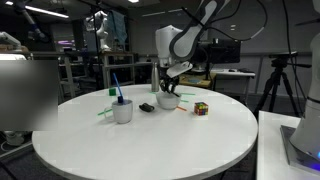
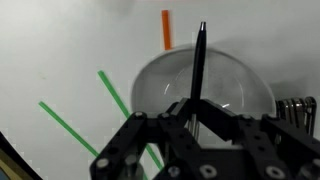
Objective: Pick up the pen from the table and put it in the bowl.
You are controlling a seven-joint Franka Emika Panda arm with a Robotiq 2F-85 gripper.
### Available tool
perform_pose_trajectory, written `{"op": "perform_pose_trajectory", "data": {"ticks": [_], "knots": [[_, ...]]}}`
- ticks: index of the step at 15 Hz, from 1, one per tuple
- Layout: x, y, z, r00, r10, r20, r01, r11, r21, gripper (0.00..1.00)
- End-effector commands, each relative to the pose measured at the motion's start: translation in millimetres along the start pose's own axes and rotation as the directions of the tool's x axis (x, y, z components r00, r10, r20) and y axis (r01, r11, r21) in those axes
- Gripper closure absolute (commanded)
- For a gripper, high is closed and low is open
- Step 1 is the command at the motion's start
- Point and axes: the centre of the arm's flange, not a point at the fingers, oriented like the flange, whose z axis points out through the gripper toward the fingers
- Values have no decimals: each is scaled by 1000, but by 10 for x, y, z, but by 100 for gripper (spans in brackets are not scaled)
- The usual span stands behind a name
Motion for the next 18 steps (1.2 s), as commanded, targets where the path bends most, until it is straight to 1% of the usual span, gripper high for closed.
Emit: {"op": "perform_pose_trajectory", "data": {"ticks": [1, 5, 6, 15, 18], "knots": [[0, 0, 0, 1000, 0, 0, 0, 1000, 0, 81], [0, 0, 0, 1000, 0, 0, 0, 1000, 0, 81], [9, 4, 27, 1000, 0, 4, 0, 1000, 0, 95], [-34, 36, 93, 1000, 7, 17, -6, 1000, -19, 95], [-26, 38, 22, 1000, 22, -17, -22, 1000, -20, 95]]}}
